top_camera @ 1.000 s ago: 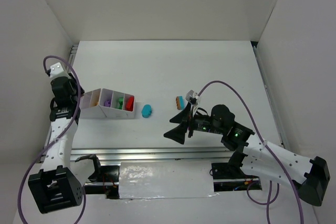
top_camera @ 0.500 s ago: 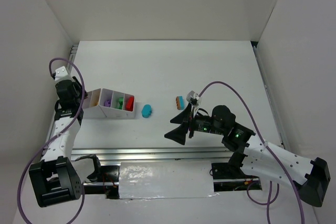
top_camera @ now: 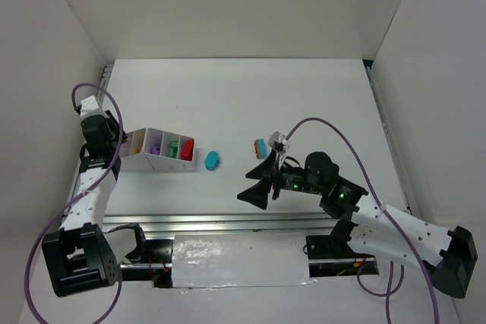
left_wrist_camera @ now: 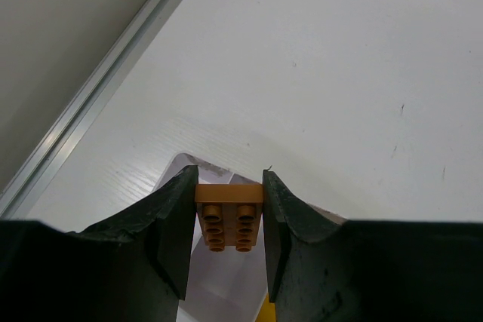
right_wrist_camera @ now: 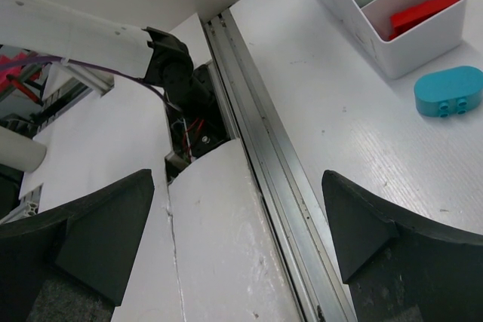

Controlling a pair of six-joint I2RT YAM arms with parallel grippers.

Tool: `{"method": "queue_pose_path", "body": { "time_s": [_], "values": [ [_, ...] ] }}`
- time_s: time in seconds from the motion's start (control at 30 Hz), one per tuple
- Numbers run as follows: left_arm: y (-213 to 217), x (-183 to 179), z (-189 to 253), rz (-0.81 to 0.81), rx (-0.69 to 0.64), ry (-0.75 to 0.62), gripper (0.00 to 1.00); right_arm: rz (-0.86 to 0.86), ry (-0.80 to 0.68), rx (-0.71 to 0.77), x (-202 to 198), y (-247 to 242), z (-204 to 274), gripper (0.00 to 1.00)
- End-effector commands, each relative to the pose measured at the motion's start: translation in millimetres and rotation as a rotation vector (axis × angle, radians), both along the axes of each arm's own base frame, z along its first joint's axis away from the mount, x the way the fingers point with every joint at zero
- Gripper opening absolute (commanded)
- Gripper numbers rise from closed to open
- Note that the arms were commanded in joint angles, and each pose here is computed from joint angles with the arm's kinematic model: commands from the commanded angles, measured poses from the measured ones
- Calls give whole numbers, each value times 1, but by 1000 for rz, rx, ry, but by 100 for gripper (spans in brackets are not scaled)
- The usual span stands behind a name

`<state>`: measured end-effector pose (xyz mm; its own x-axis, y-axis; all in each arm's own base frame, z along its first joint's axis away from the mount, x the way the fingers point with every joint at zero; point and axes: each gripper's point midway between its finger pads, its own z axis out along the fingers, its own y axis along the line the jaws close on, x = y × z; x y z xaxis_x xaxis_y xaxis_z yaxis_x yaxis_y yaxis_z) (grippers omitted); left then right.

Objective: Sort the legos into containers by color

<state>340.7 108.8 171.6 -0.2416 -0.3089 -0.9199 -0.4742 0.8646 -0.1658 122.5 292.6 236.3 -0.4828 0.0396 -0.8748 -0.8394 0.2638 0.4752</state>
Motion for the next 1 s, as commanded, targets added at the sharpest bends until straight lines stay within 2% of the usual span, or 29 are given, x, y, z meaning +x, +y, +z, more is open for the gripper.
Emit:
{"method": "queue_pose_path", "body": {
  "time_s": [0.0,0.07,0.2,0.4,0.7,0.83,0.9,0.97],
  "values": [
    [3,6,9,15,-4,-42,45,-2,-36,16,3,1,4,100],
    [2,7,9,9,-6,-42,52,-5,-33,12,3,0,3,100],
    [-1,7,10,-4,-11,-53,59,-8,-33,11,4,0,3,100],
    [-1,8,10,-10,-11,-44,64,-14,-28,4,5,1,0,100],
    [4,2,1,31,-11,-5,52,-18,-25,5,7,2,0,100],
    [4,2,12,34,-9,-32,61,-21,-24,2,8,2,-1,100],
    [5,-2,33,55,-18,-73,66,-67,-8,-7,15,1,-4,100],
    [5,-12,57,98,-38,-99,79,-144,52,-43,29,1,-14,100]
  ]
}}
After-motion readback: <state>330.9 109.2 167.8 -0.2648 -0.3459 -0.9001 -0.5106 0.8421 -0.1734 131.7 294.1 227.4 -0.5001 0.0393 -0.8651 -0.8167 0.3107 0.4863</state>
